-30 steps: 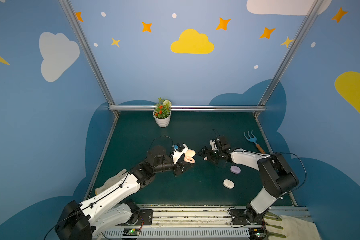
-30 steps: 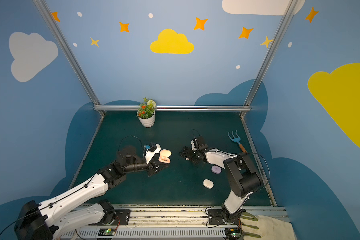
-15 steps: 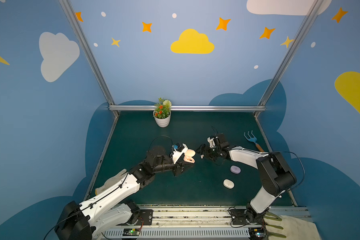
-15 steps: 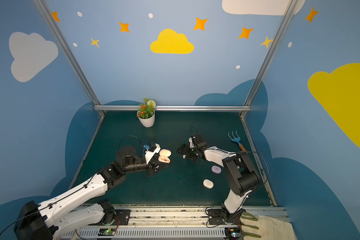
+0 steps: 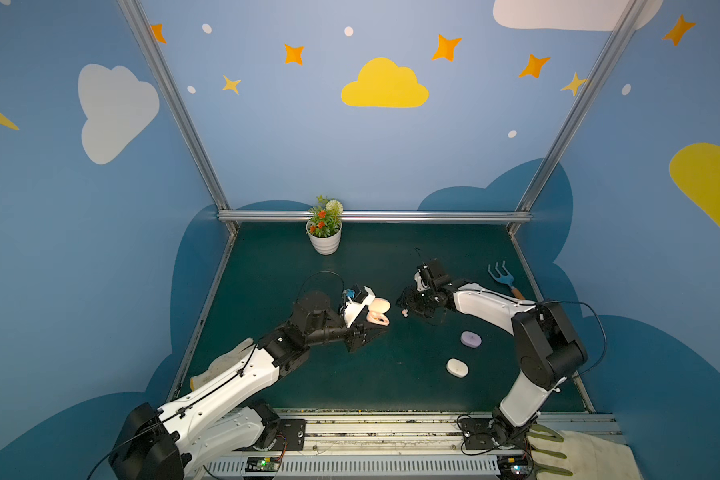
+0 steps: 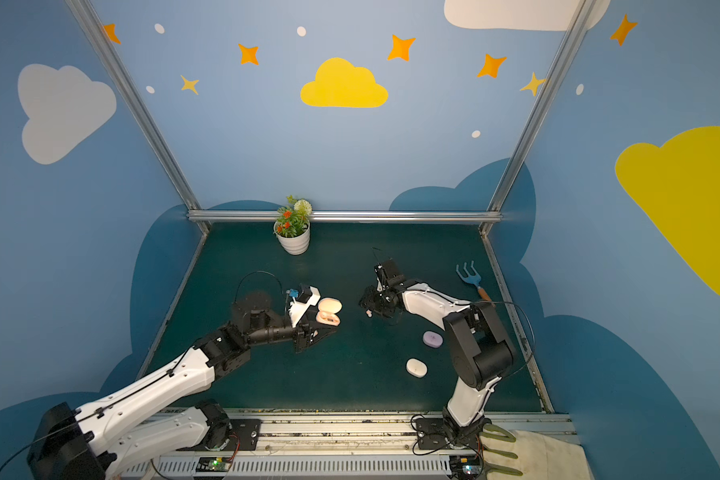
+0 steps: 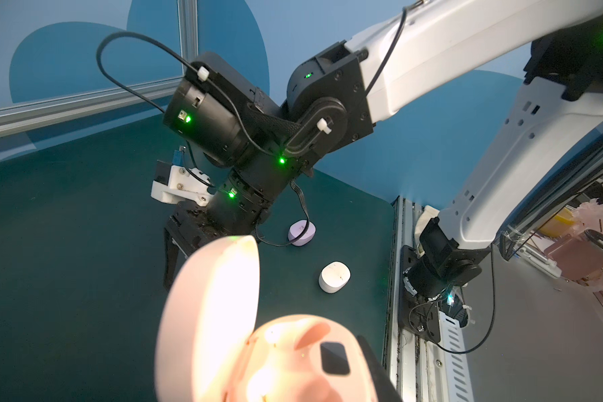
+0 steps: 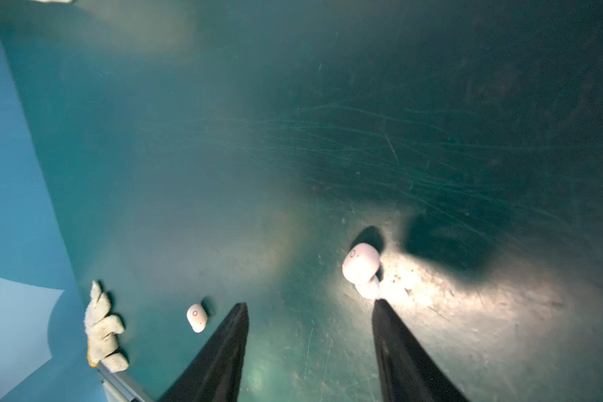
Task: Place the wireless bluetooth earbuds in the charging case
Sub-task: 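Lower the right gripper over the nearer pink earbud and close on it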
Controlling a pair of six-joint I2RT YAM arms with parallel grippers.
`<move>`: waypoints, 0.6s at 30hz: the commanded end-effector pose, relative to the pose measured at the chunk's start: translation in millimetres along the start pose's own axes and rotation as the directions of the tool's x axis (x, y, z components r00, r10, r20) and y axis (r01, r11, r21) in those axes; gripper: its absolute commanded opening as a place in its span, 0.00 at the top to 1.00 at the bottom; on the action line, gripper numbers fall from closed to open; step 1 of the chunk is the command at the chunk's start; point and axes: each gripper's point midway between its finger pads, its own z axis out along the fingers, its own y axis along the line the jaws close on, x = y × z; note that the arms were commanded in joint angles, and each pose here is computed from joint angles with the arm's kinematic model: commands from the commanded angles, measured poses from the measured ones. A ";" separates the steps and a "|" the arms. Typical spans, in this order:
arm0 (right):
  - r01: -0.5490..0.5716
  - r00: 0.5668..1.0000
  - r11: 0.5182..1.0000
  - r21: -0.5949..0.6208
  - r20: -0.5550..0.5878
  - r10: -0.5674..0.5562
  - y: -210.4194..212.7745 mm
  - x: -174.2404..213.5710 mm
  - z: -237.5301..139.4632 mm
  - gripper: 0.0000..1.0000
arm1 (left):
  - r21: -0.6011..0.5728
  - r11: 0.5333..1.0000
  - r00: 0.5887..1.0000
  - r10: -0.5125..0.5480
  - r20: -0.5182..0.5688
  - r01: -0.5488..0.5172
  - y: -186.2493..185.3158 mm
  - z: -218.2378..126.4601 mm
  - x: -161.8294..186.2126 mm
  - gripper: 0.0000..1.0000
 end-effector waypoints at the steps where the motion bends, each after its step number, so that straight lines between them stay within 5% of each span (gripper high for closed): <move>1: 0.007 0.999 0.994 0.112 -0.039 -0.003 -17.5 8.3 6.6 0.47 | 0.002 1.000 0.999 0.018 0.040 -0.018 -2.5 -4.8 -9.0 0.87; 18: 0.061 0.994 0.974 0.217 -0.099 -0.041 -17.8 3.6 26.9 0.54 | -0.003 1.000 0.999 0.021 0.046 -0.021 -2.4 -6.1 -10.7 0.88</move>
